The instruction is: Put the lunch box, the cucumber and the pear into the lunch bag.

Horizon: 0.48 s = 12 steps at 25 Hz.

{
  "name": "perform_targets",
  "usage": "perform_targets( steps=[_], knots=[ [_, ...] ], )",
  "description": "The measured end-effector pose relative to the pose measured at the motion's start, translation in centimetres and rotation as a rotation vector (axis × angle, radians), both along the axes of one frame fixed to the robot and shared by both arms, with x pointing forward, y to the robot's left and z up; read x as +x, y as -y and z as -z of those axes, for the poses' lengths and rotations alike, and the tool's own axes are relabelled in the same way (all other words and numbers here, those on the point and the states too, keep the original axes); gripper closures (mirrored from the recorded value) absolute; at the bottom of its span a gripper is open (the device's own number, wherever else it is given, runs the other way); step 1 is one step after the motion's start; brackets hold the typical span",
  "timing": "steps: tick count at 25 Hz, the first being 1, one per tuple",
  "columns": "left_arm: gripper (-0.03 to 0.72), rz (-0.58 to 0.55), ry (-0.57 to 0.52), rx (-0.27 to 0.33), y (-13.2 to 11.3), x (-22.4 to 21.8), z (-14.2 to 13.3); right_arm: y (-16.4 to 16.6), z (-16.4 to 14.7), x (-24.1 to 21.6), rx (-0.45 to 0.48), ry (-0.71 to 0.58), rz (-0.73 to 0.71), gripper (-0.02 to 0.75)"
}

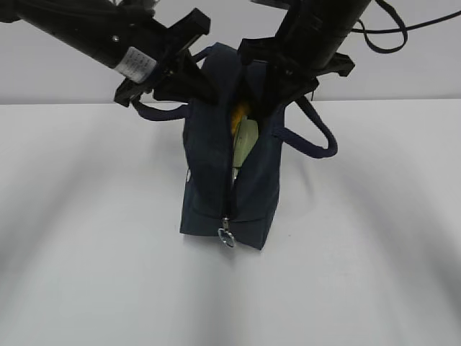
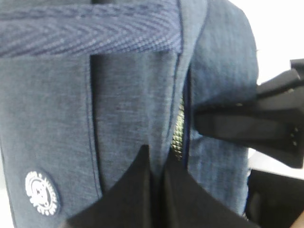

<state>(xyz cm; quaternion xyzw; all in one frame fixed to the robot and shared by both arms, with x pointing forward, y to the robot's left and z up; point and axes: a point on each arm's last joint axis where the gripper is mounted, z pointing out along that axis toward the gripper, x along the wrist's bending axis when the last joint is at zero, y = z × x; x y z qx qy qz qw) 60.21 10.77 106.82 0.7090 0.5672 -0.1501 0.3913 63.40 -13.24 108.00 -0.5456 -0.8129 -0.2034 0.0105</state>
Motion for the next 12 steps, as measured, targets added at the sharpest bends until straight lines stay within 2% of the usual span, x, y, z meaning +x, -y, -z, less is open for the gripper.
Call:
perform_targets(
  steps=[6, 12],
  knots=[
    [0.688, -0.018, 0.035, -0.02, 3.1, 0.1, 1.3, 1.2, -0.2, 0.5, -0.14, 0.061, 0.014, 0.743],
    [0.688, -0.054, 0.009, -0.01, 3.6, 1.2, 3.7, 1.1, 1.8, 1.6, -0.171, 0.053, 0.017, 0.743]
  ],
)
